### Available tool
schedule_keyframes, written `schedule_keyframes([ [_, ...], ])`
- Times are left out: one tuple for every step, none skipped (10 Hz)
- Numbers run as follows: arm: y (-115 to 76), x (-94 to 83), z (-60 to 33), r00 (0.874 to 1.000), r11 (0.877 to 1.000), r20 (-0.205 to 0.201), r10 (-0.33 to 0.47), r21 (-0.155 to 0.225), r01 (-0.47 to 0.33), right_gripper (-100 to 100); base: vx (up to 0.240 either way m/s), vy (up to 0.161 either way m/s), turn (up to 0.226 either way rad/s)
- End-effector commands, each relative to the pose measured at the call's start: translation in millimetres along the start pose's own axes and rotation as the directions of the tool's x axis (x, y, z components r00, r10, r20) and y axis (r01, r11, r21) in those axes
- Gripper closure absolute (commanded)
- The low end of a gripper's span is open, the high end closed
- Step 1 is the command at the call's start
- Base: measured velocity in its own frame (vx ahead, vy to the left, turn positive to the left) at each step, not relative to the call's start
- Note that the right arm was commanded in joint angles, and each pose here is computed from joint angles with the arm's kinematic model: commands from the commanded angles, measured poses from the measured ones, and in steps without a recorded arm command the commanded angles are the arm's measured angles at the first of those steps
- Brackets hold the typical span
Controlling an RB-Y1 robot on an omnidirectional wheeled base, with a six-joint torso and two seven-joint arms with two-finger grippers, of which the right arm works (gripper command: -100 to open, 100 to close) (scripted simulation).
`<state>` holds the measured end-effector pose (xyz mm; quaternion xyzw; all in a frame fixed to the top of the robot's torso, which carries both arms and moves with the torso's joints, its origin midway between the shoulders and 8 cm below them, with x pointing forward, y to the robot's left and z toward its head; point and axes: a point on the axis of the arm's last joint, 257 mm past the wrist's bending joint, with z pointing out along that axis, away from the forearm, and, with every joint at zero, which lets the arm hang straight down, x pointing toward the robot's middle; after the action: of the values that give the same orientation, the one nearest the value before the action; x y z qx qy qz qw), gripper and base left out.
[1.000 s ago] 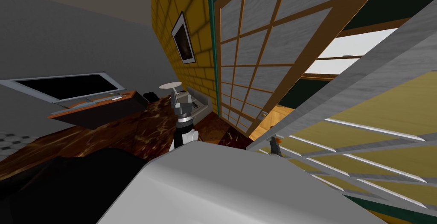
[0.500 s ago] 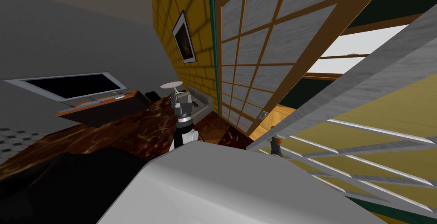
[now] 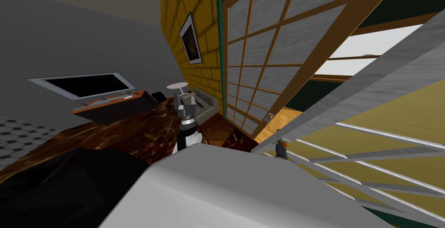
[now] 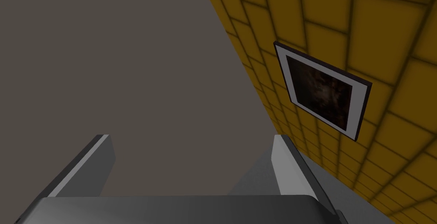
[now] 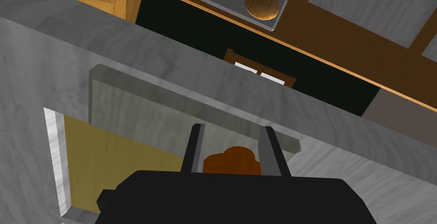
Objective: Pull the door open
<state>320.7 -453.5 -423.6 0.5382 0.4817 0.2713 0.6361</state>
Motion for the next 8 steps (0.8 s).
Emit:
schedule_keyframes([
  [-3.3,-26.1,-0.7,0.999,1.000,0.034,-0.001,0.012,0.000,100,-0.035,0.002,-0.004],
  [-3.3,-26.1,-0.7,0.999,1.000,0.034,-0.001,0.012,0.000,100,-0.008,0.008,-0.018],
  [-3.3,-26.1,-0.7,0.999,1.000,0.034,-0.001,0.012,0.000,100,0.006,0.001,-0.019],
  [-3.3,-26.1,-0.7,0.999,1.000,0.034,-0.001,0.012,0.000,100,0.006,0.003,-0.012],
  [-3.3,-26.1,-0.7,0.999,1.000,0.034,-0.001,0.012,0.000,100,-0.001,0.019,0.034],
  [-3.3,-26.1,-0.7,0.999,1.000,0.034,-0.001,0.012,0.000,100,0.002,0.010,-0.015],
  [-2.6,-26.3,-1.9,0.998,0.999,0.035,0.044,0.009,-0.044,100,-0.006,-0.016,0.054],
  [-1.9,-26.5,-3.2,0.996,0.997,0.035,0.079,0.005,-0.079,100,-0.043,-0.024,0.094],
])
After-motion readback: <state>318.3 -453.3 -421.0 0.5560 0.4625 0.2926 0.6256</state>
